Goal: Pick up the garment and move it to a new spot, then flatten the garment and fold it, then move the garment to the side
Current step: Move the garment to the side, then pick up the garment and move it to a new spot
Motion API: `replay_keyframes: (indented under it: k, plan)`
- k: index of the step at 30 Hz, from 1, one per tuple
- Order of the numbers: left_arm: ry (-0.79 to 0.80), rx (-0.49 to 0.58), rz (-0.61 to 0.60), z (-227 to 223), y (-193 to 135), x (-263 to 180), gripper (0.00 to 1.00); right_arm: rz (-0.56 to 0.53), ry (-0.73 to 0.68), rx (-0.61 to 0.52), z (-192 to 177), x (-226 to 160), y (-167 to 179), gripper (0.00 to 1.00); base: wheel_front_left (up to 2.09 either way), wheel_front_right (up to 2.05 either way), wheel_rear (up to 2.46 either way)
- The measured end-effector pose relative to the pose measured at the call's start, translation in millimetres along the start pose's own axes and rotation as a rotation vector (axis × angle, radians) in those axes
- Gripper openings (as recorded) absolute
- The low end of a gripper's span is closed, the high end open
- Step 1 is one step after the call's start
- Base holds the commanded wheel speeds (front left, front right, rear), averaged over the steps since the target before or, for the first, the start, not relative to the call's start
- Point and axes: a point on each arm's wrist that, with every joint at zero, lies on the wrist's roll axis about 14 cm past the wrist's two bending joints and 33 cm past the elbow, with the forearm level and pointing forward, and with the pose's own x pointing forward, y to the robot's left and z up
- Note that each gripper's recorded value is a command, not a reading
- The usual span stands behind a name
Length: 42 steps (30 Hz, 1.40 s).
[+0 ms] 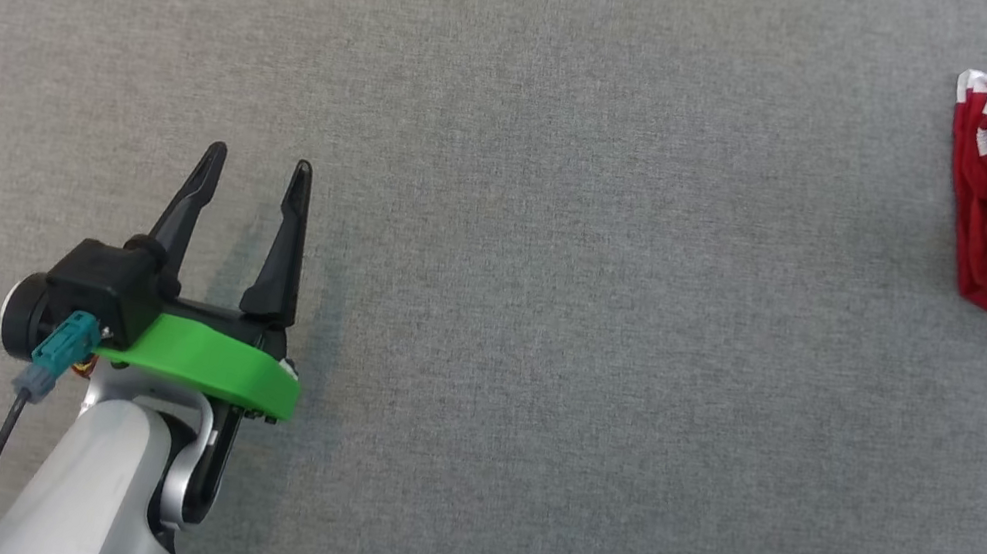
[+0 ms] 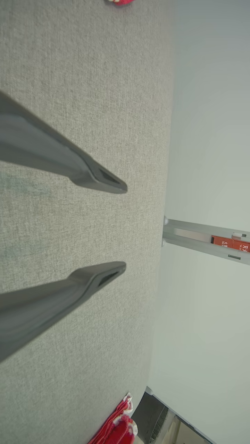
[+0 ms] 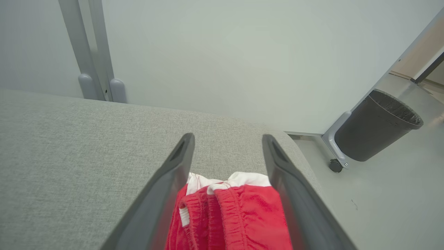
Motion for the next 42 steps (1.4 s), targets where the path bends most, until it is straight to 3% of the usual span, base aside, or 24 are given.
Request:
replay_keyframes:
  k: [7,13,22,29,42]
  plan:
    - [-0.054,-0.035,0.082,24,15,-22,1.00,0.103,-0.103,0.021,36,-28,35,1.00,0.00,0.00,0.00]
    - [-0.092,-0.027,0.139,41,26,-48,1.00,0.169,-0.182,0.126,53,-67,69,1.00,0.00,0.00,0.00]
    - [-0.093,-0.029,0.213,40,38,-95,1.00,0.226,-0.193,0.321,30,-133,115,1.00,0.00,0.00,0.00]
    - [-0.074,-0.053,0.250,27,38,-128,1.00,0.278,-0.151,0.363,-1,-177,136,1.00,0.00,0.00,0.00]
    - [-0.092,-0.034,0.227,30,27,-141,1.00,0.310,-0.223,0.387,12,-206,141,1.00,0.00,0.00,0.00]
